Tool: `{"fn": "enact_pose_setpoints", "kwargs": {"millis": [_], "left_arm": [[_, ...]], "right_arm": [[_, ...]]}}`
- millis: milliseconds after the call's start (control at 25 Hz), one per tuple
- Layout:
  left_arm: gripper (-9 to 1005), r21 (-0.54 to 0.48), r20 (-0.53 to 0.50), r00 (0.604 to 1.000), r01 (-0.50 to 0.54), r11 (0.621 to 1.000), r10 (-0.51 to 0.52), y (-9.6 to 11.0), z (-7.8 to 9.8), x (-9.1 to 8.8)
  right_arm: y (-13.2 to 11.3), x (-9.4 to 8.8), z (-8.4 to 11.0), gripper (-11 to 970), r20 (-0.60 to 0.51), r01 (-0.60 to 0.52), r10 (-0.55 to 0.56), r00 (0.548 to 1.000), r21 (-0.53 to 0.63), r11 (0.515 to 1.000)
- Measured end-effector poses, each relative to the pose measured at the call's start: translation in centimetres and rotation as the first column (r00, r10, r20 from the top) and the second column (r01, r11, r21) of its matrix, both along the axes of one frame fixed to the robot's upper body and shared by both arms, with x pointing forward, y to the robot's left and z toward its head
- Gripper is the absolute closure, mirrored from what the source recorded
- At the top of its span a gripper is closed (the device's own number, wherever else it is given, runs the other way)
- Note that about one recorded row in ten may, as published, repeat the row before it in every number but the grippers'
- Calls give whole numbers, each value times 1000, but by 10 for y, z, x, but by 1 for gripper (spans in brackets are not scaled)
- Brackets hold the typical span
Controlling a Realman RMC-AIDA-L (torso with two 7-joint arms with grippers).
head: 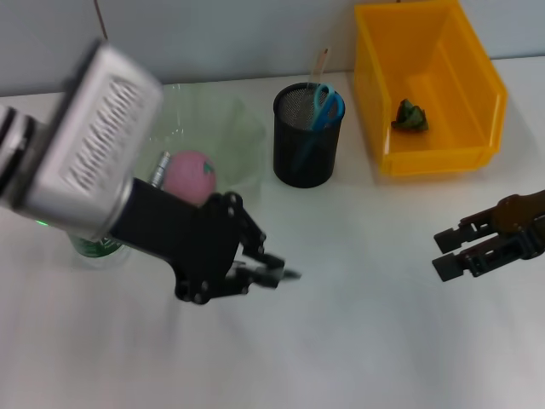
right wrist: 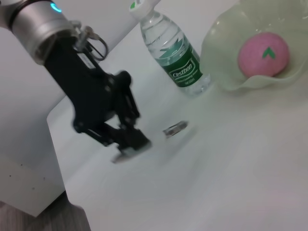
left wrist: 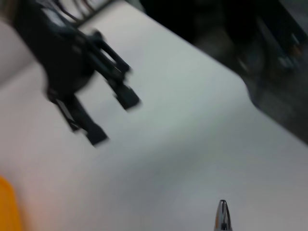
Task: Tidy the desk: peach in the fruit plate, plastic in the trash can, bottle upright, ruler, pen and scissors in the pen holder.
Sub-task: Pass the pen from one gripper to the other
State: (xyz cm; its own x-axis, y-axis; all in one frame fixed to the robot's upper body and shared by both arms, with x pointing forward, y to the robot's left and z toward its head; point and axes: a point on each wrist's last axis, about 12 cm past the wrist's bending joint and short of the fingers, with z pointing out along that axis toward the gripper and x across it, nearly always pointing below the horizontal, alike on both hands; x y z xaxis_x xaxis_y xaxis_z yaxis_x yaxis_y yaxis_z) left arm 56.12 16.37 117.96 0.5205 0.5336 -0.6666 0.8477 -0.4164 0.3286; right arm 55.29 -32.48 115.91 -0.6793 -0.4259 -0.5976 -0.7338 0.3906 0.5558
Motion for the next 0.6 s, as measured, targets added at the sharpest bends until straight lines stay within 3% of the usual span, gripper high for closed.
{"fn": "enact_pose_setpoints", "kwargs": {"millis": [40, 80, 200, 240, 280, 400, 440, 480, 600], "left_arm": [[860, -93, -69, 997, -52, 994, 45, 4, 5, -1], [860, -93, -69, 997, -52, 994, 45, 4, 5, -1], [860, -254, -211, 973, -144, 957, 90, 9, 12, -5], [860, -367, -307, 946, -219, 904, 104, 13, 13, -7], [860, -367, -307, 946, -219, 904, 104, 13, 13, -7], [860, -492, -440, 892, -331, 805, 97, 18, 11, -7], [859, -531, -509, 857, -391, 752, 86, 19, 8, -6], [859, -531, -509, 857, -391, 752, 86, 19, 8, -6], [859, -554, -579, 812, -461, 693, 77, 15, 1, -9]], "right_arm": [[-4, 0, 3, 193, 2, 5, -5, 1000, -2, 1000], [-4, 0, 3, 193, 2, 5, -5, 1000, -2, 1000], [-9, 1, 5, 193, 13, 14, -13, 1000, -22, 1000], [-12, 3, 5, 193, 33, 24, -23, 999, -37, 999], [-12, 3, 5, 193, 33, 24, -23, 999, -37, 999], [-17, 2, 5, 193, 80, 28, -25, 996, -36, 999], [-19, 1, 4, 193, 115, 22, -19, 993, -29, 999], [-19, 1, 4, 193, 115, 22, -19, 993, -29, 999], [-23, -2, 0, 193, 167, 9, -5, 986, -20, 1000]]}}
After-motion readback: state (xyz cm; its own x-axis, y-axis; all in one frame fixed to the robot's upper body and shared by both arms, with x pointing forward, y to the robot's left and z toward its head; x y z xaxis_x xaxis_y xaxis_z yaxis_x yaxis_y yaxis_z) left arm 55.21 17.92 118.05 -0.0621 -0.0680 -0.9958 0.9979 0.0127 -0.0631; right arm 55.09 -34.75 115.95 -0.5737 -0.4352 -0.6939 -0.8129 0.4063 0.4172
